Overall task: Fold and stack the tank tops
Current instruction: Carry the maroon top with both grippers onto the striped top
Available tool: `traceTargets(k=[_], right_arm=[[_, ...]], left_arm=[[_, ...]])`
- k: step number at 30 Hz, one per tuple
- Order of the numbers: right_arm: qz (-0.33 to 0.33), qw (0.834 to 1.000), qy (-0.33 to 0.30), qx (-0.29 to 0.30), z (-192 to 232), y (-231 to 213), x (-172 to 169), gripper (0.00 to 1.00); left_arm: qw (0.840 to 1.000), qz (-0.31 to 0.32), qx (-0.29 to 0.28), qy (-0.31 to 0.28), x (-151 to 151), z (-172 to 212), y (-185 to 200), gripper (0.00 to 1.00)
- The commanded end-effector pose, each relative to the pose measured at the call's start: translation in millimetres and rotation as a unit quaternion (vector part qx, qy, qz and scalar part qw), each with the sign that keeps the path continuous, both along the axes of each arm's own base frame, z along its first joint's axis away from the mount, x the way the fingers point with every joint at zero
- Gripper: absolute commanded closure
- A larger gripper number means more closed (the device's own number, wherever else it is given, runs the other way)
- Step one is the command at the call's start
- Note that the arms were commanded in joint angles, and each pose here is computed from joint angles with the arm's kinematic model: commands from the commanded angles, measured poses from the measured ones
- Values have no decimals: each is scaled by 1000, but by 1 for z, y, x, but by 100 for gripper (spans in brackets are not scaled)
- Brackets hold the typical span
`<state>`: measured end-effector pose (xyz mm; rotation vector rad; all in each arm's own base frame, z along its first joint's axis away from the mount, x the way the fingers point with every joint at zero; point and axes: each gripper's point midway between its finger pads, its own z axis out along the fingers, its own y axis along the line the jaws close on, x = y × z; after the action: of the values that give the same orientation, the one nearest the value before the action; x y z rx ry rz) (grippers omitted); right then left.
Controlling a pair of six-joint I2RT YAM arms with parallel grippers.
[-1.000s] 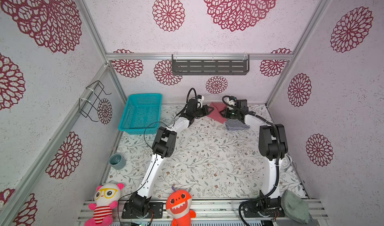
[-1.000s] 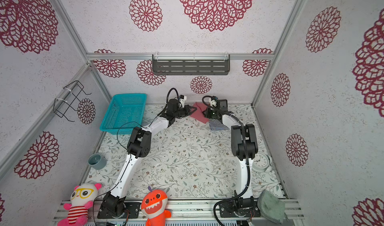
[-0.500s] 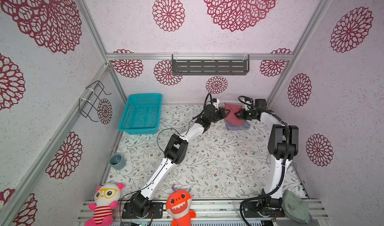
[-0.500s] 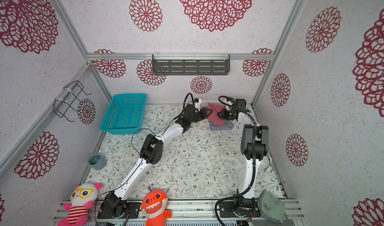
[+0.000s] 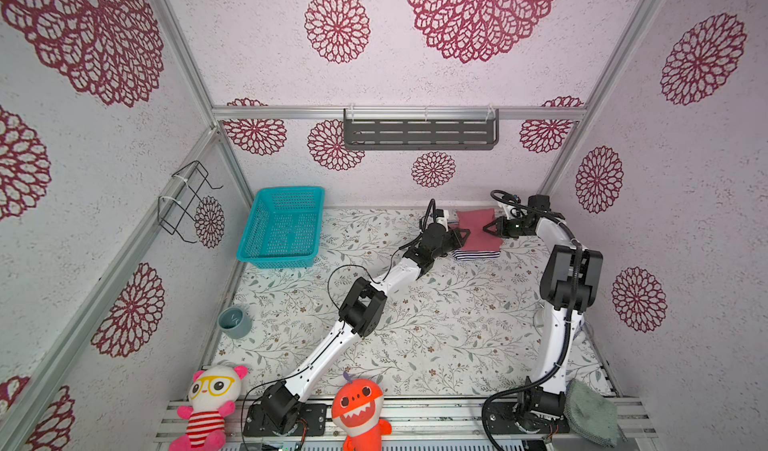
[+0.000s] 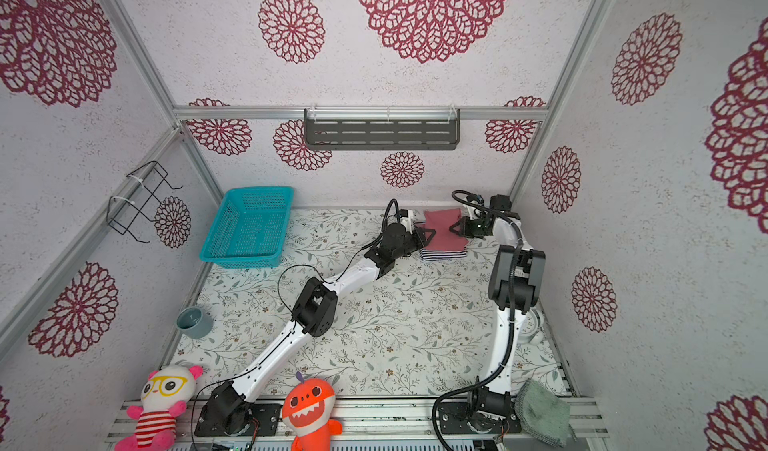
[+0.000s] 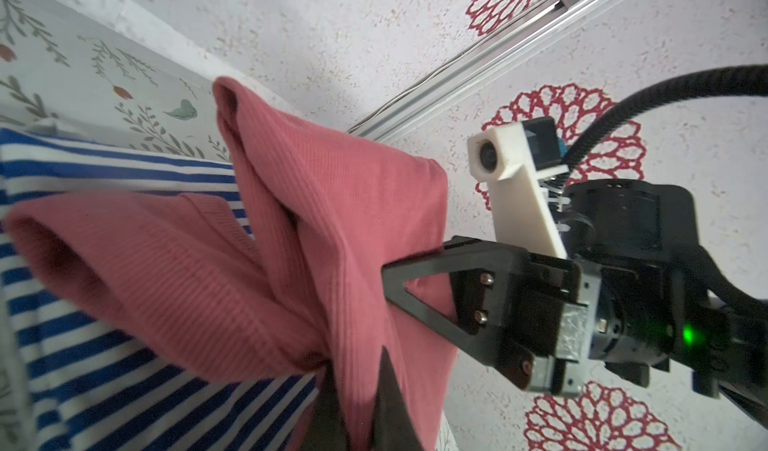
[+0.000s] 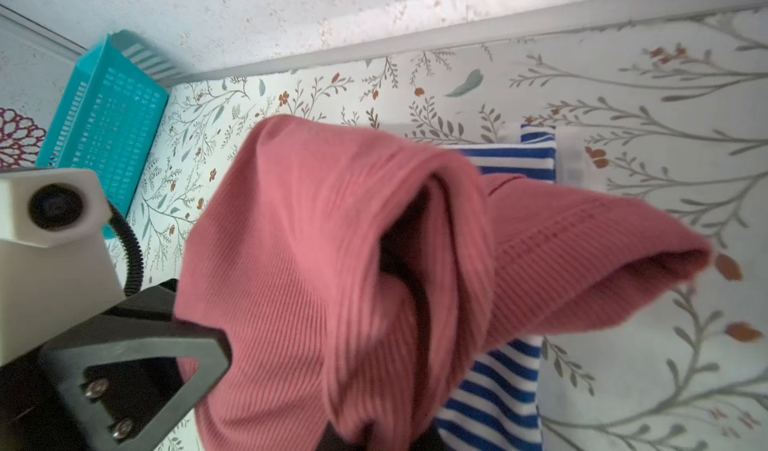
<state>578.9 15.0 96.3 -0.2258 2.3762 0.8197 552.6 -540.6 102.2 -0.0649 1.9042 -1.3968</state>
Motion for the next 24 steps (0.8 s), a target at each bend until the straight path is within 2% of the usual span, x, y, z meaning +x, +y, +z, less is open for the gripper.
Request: traceTargets(k=[1,5,11,13,17,19,24], right_arm=[[26,999,-26,7,10,-1,10,100],[20,999,-24,17,-5,5,21,100],[-9,1000,-21,-5,-24,-5,31,99],[-17,999,-27,-9,-20,-8,35,78],[-26,999,-47,-4,0,-8,40,54],[-29,998,-59,-7,15,-9,41,46],[-54,993,-101,-33,65,-16,39,33]], left_arm=[[1000,14,4,-5,5,-4,3,93],[999,32,18,6,8,-16,8,94],[999,35,10,39,10,-43,13,93],[999,29,17,41,7,-47,10,89],[999,19,27,35,5,-43,10,70],[999,17,36,20,5,-29,13,59],[994,51,90,-35,8,14,34,43]])
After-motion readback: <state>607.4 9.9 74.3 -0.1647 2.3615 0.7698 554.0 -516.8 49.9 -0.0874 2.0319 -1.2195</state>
